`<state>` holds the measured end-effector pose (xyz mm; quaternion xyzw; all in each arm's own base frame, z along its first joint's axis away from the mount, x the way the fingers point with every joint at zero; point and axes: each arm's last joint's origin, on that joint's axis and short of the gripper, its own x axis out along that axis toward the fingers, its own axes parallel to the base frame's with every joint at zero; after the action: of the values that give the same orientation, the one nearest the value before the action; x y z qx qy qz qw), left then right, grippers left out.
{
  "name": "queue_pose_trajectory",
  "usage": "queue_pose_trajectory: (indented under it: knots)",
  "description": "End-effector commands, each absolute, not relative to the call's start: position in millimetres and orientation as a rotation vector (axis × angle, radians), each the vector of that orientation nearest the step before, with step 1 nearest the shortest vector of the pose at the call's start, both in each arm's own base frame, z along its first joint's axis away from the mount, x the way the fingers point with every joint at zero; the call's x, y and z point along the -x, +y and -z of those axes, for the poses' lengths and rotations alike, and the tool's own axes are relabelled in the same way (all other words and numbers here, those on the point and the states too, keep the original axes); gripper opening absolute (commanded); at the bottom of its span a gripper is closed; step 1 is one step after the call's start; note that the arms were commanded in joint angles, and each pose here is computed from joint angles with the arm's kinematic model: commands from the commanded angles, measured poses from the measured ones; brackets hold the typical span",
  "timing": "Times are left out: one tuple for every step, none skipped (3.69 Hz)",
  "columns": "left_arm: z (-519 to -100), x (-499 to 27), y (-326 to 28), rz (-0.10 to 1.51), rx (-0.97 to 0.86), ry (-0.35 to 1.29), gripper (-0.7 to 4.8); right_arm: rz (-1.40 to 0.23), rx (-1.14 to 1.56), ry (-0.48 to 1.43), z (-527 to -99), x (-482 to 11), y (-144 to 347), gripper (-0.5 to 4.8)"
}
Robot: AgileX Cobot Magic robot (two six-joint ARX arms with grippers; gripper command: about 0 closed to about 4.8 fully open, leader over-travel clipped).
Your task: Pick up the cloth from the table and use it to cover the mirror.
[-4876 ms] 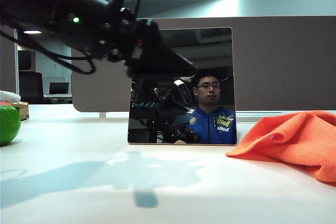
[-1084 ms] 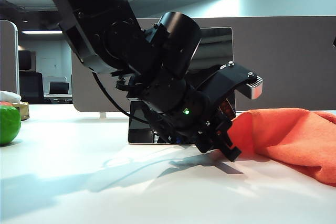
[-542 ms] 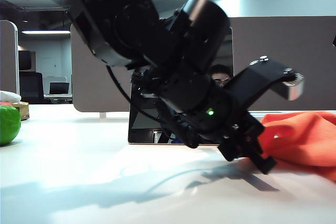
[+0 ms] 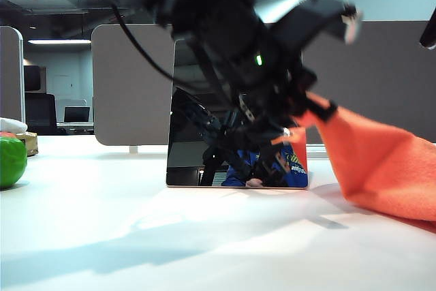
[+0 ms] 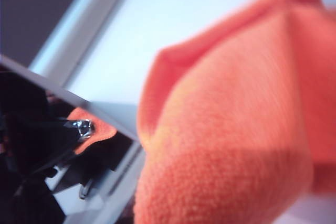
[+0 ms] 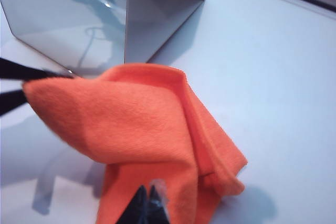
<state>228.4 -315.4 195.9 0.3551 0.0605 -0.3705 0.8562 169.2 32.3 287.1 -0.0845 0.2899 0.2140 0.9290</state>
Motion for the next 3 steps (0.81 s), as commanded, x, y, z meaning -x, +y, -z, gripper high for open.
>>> queue_pose_trajectory:
  knots:
    - [-310.6, -202.9, -261.4, 0.575, -0.634, -0.053, -0.06, -0.435, 0.108, 0.306, -344.0, -137.7, 28.4, -0.01]
    - [-318.8, -184.4, -258.4, 0.627, -0.667, -0.041, -0.06, -0.524, 0.165, 0.447, -314.7, -141.6, 30.8, 1.77]
    - [-322.9, -180.5, -255.1, 0.625, -0.669, -0.04, -0.06, -0.551, 0.205, 0.467, -305.8, -141.7, 31.3, 2.26]
